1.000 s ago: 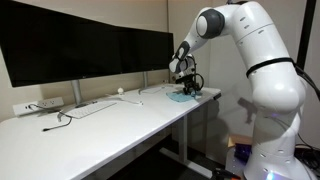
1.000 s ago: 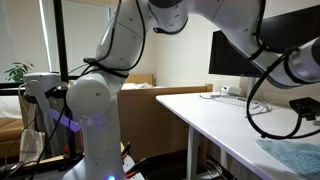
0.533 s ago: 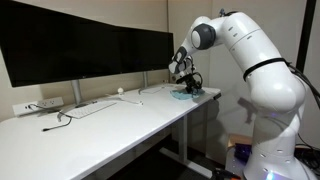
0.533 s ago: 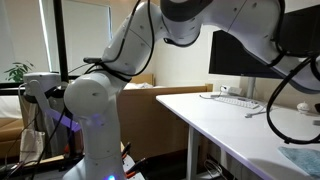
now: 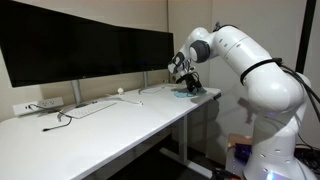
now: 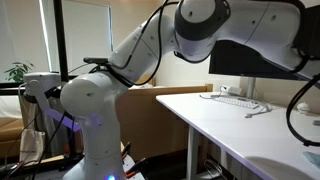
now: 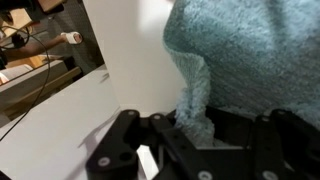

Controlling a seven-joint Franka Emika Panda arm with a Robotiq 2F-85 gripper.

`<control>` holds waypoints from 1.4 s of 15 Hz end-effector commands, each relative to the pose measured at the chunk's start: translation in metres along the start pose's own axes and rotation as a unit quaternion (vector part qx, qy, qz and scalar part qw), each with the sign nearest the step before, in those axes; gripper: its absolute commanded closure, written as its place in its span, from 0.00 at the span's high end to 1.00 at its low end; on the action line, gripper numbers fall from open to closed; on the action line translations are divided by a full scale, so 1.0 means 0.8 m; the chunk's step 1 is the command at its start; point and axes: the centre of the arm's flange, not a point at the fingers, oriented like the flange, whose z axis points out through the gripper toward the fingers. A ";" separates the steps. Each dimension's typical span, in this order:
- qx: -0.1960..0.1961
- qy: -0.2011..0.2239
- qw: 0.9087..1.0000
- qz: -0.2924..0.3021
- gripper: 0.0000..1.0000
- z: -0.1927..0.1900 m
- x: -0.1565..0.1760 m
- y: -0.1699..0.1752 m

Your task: Wipe the desk with the white towel

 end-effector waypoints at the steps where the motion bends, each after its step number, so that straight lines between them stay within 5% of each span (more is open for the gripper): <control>1: -0.007 -0.039 0.998 0.056 0.07 0.002 0.104 -0.024; 9: -0.029 -0.102 0.981 0.165 0.07 0.063 0.280 0.023; 15: -0.008 -0.121 0.972 0.200 0.07 0.078 0.315 0.035; 21: 0.076 -0.144 0.962 0.218 0.07 0.040 0.300 0.021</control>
